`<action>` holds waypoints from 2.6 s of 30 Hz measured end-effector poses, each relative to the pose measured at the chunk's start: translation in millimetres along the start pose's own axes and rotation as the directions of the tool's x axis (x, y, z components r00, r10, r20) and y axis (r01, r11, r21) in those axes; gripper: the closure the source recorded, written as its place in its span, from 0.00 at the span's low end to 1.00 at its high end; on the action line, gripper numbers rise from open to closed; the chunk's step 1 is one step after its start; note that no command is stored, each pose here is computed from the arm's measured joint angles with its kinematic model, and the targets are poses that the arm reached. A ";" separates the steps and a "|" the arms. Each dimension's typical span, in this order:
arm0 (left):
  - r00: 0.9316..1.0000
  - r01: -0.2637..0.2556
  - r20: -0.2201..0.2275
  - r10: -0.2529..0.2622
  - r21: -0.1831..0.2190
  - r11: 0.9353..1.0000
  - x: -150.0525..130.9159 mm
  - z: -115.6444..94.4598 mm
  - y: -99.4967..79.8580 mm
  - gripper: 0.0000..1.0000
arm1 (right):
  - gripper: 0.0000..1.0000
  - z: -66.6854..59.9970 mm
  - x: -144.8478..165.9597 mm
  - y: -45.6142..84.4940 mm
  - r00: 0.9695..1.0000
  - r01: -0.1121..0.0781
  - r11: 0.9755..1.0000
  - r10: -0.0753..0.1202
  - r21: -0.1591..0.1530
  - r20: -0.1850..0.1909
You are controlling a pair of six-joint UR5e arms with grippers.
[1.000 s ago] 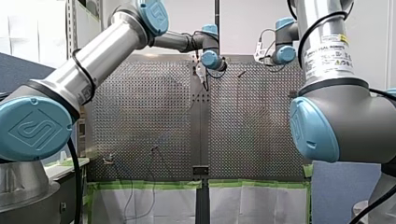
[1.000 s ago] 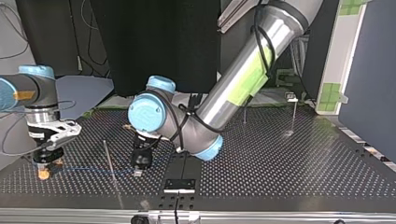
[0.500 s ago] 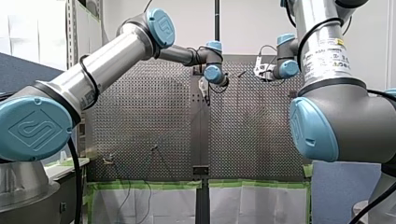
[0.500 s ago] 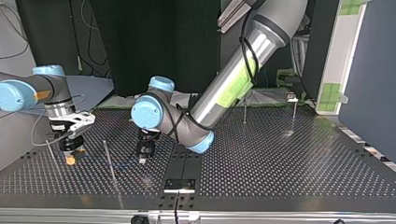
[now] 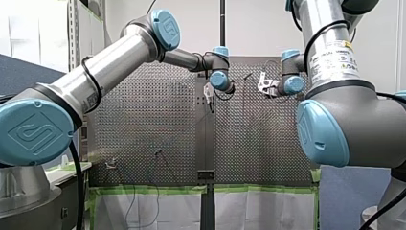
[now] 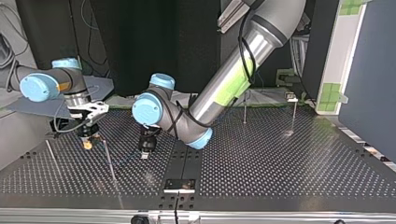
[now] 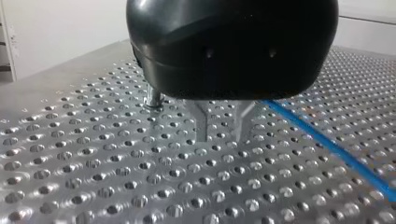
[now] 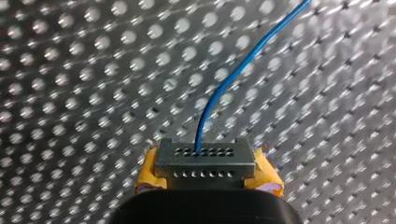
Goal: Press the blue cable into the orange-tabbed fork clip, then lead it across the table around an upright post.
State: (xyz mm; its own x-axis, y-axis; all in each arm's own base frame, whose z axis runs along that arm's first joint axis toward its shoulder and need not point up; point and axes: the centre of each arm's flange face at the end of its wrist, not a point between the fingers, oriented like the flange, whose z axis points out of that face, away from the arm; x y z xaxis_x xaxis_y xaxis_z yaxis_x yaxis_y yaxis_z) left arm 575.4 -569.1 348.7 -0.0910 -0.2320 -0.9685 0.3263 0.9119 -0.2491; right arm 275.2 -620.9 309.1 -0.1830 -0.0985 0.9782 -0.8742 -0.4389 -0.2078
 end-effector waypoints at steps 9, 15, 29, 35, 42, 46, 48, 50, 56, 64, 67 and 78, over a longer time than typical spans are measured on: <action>0.999 -0.034 -0.020 0.033 -0.065 0.997 1.2 -2.3 10.0 0.12 | 1.00 -11.2 -32.7 12.0 0.999 -0.050 0.996 0.049 -0.072 -0.013; 0.999 -0.038 -0.023 0.037 -0.071 0.997 1.4 -2.6 10.9 0.08 | 1.00 -17.3 -80.4 18.4 0.997 -0.077 0.993 0.079 -0.089 0.024; 0.999 -0.040 -0.022 0.038 -0.074 0.996 1.9 -4.0 8.9 0.06 | 1.00 -37.5 -194.3 34.3 0.989 -0.067 0.992 0.080 -0.109 0.126; 0.999 -0.040 -0.022 0.038 -0.077 0.996 1.7 -3.8 9.5 0.06 | 1.00 -36.2 -223.4 55.1 0.991 -0.040 0.991 0.056 -0.128 0.125; 0.999 -0.040 -0.019 0.038 -0.086 0.996 1.5 -4.0 10.2 0.06 | 1.00 -36.1 -258.4 75.1 0.991 -0.036 0.988 0.054 -0.148 0.120; 0.999 -0.040 -0.019 0.038 -0.089 0.995 1.4 -4.0 10.6 0.06 | 1.00 -37.3 -275.6 88.0 0.992 -0.038 0.985 0.058 -0.166 0.114; 0.999 -0.040 -0.019 0.038 -0.091 0.995 1.3 -3.8 11.2 0.06 | 1.00 -38.0 -281.9 92.5 0.992 -0.040 0.984 0.060 -0.173 0.114; 0.999 -0.039 -0.019 0.037 -0.093 0.995 1.1 -3.4 12.5 0.06 | 1.00 -39.1 -290.4 97.9 0.991 -0.043 0.983 0.065 -0.181 0.117; 0.999 -0.046 -0.030 0.043 -0.113 0.993 1.6 -4.5 16.1 0.06 | 1.00 -38.3 -312.8 112.5 0.989 -0.046 0.976 0.074 -0.212 0.127; 0.996 -0.065 -0.066 0.057 -0.141 0.988 4.0 -9.1 20.4 0.06 | 1.00 -36.0 -341.0 131.8 0.990 -0.035 0.970 0.066 -0.239 0.124; 0.995 -0.071 -0.077 0.060 -0.148 0.986 4.6 -10.4 21.7 0.06 | 1.00 -33.0 -348.9 141.5 0.992 -0.031 0.969 0.060 -0.243 0.111; 0.993 -0.088 -0.096 0.071 -0.193 0.977 0.1 -15.7 23.3 0.06 | 1.00 -30.5 -368.4 176.8 0.992 0.010 0.960 0.025 -0.279 0.122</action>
State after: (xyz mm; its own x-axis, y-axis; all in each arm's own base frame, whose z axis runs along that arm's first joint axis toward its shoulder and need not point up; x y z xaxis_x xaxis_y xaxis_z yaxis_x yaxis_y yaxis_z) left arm 568.3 -542.6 342.9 -0.1573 -0.1332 -0.9785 0.1450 0.9770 -0.1563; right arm 174.3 -635.0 -87.9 -0.1484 -0.2178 0.9646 -0.9667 -0.1735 -0.1879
